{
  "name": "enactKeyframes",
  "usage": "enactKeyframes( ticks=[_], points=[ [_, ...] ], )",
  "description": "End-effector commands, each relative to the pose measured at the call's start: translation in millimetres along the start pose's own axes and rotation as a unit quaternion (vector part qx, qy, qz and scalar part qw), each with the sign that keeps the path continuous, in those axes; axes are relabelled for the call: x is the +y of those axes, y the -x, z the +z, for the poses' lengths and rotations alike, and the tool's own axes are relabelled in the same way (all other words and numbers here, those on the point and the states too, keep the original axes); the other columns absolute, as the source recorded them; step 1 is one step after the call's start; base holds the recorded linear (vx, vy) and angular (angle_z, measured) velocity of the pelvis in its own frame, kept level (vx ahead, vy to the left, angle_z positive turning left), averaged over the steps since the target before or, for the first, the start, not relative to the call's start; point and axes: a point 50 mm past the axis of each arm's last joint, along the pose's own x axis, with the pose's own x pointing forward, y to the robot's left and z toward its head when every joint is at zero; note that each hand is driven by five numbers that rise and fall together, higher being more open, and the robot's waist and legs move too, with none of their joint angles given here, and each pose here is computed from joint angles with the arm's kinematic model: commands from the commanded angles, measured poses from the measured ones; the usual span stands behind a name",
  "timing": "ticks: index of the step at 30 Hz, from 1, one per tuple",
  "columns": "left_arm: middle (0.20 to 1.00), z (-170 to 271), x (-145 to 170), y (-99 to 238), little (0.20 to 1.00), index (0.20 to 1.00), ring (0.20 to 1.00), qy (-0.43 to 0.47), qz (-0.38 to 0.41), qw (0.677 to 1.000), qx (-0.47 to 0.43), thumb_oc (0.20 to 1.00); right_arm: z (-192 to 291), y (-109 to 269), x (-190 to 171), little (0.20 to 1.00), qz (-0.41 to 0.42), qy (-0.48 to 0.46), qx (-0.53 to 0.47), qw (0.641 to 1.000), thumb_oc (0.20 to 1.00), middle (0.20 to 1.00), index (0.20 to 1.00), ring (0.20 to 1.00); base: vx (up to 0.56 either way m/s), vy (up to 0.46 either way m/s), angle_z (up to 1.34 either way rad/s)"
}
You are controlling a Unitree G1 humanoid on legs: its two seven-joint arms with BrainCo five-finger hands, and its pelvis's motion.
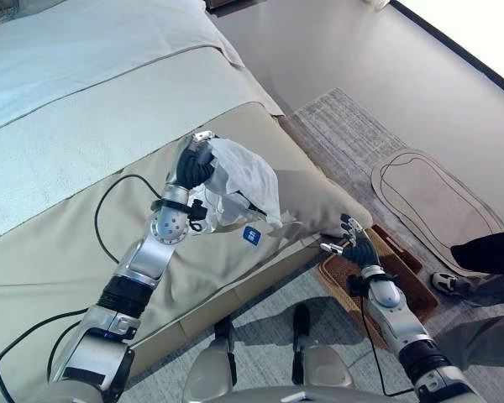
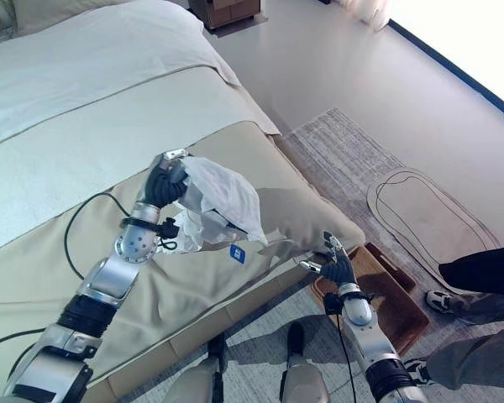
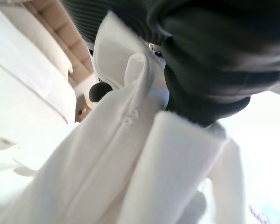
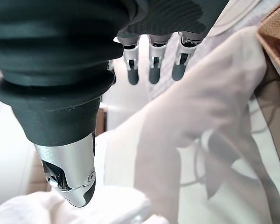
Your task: Pick up clothes into the bucket
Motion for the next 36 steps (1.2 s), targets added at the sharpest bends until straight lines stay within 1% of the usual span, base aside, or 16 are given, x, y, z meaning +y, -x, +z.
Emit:
enactKeyframes(
  ticks=[1, 6, 9, 10, 11, 14, 20, 24, 25, 26, 27, 28, 29, 36],
  points=[
    [0.2, 33, 40, -25, 0.2, 0.2, 0.2, -0.006, 0.11, 0.99, -0.091, 0.2, 14, 0, 5, 1.0, 0.012, -0.005, -0.043, 0.999, 1.0, 1.0, 1.0, 1.0, 0.0, 0.0, 0.0],
    [0.2, 31, 41, -27, 0.2, 0.2, 0.2, -0.031, 0.109, 0.99, -0.089, 0.2, 17, -2, 8, 1.0, 0.018, -0.003, -0.048, 0.999, 1.0, 1.0, 1.0, 1.0, 0.0, 0.0, 0.0],
    [0.2, 0, 29, -26, 0.2, 0.2, 0.2, -0.09, 0.09, 0.992, -0.024, 0.2, 25, -6, 11, 1.0, 0.024, 0.002, -0.062, 0.998, 1.0, 1.0, 1.0, 1.0, -0.02, 0.002, -0.01],
    [0.2, 0, 29, -27, 0.2, 0.2, 0.2, -0.09, 0.09, 0.992, -0.024, 0.2, 25, -6, 11, 1.0, 0.024, 0.002, -0.062, 0.998, 1.0, 1.0, 1.0, 1.0, -0.07, 0.016, -0.02],
    [0.2, -18, 25, -24, 0.2, 0.2, 0.2, -0.112, 0.074, 0.991, 0.011, 0.2, 32, -8, 11, 1.0, 0.025, 0.005, -0.075, 0.997, 1.0, 1.0, 1.0, 1.0, -0.08, 0.022, -0.03],
    [0.2, -44, 15, -12, 0.2, 0.2, 0.2, -0.124, 0.051, 0.989, 0.067, 0.2, 41, -11, 10, 1.0, 0.018, 0.013, -0.095, 0.995, 1.0, 1.0, 1.0, 1.0, -0.1, 0.043, -0.11],
    [0.2, -61, 10, -5, 0.2, 0.2, 0.2, -0.147, 0.039, 0.983, 0.099, 0.2, 50, -13, 3, 1.0, -0.004, 0.011, -0.115, 0.993, 1.0, 1.0, 1.0, 1.0, -0.08, 0.042, -0.15],
    [0.2, -67, 16, -8, 0.2, 0.2, 0.2, -0.176, 0.046, 0.977, 0.11, 0.2, 52, -13, -3, 1.0, -0.021, 0.01, -0.122, 0.992, 1.0, 1.0, 1.0, 1.0, -0.06, 0.051, -0.15],
    [0.225, -67, 21, -11, 0.225, 0.225, 0.225, -0.187, 0.053, 0.975, 0.111, 0.225, 52, -12, -5, 1.0, -0.028, 0.013, -0.124, 0.992, 1.0, 1.0, 1.0, 1.0, -0.05, 0.056, -0.09],
    [0.225, -67, 21, -11, 0.225, 0.225, 0.225, -0.187, 0.053, 0.975, 0.111, 0.225, 53, -12, -5, 1.0, -0.028, 0.013, -0.124, 0.992, 1.0, 1.0, 1.0, 1.0, -0.03, 0.053, -0.1],
    [0.586, -69, 22, -12, 0.586, 0.586, 0.586, -0.194, 0.053, 0.973, 0.117, 0.586, 52, -13, -5, 1.0, -0.03, 0.014, -0.124, 0.992, 1.0, 1.0, 1.0, 1.0, 0.0, 0.017, -0.06],
    [0.586, -69, 22, -12, 0.586, 0.586, 0.586, -0.194, 0.053, 0.973, 0.117, 0.586, 52, -13, -5, 1.0, -0.03, 0.014, -0.124, 0.992, 1.0, 1.0, 1.0, 1.0, -0.01, 0.032, -0.05],
    [1.0, -70, 26, -14, 1.0, 1.0, 1.0, -0.208, 0.061, 0.969, 0.118, 1.0, 53, -12, -6, 1.0, -0.032, 0.015, -0.126, 0.991, 1.0, 1.0, 1.0, 1.0, -0.01, 0.029, -0.04],
    [1.0, -70, 30, -14, 1.0, 1.0, 1.0, -0.217, 0.074, 0.967, 0.116, 1.0, 51, -11, -3, 1.0, -0.029, 0.009, -0.126, 0.992, 1.0, 1.0, 1.0, 1.0, 0.01, 0.026, -0.02]
  ],
)
